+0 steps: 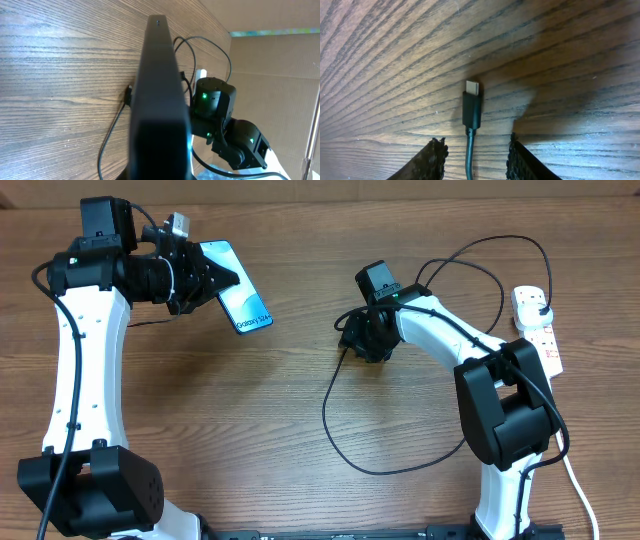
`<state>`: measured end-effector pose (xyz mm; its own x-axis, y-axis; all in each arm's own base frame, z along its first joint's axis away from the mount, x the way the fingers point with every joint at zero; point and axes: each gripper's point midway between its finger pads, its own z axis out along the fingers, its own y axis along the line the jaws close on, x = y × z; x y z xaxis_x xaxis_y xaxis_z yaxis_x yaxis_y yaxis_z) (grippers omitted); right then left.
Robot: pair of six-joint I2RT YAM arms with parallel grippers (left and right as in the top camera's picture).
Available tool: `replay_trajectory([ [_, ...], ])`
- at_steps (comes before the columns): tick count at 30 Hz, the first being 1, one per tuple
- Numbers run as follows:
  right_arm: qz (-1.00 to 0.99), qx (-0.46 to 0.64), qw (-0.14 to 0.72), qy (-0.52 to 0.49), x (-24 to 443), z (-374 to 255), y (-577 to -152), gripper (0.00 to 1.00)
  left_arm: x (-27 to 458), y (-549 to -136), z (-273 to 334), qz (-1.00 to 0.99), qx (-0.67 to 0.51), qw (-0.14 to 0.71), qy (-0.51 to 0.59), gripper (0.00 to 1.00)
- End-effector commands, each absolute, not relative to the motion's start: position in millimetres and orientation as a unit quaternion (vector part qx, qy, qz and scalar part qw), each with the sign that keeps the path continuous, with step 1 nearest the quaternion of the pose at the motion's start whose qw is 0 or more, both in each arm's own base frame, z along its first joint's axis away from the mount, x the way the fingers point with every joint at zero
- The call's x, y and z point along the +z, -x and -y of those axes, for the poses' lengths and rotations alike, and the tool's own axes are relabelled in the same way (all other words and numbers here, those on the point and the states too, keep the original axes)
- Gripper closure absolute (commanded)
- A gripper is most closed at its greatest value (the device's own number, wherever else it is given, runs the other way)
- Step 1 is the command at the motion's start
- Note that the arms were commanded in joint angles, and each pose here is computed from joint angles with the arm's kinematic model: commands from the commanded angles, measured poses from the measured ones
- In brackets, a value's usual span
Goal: Plug charger to phone and switch on socket
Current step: 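Lower the right gripper over the black USB-C cable end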
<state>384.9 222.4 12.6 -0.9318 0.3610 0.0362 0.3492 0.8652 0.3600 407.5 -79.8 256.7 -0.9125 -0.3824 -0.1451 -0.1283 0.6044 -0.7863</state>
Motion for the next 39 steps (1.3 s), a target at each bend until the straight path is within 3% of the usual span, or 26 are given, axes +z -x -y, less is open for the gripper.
replay_trajectory([
  [1,-0.965,0.187,0.028,-0.182,17,-226,-392,0.58,261,-407,85,-0.878,-0.431,0.149,0.142,0.96],
  [39,-0.966,0.179,0.026,-0.185,0,-221,-386,0.66,261,-407,85,-0.878,-0.432,0.147,0.144,0.96],
])
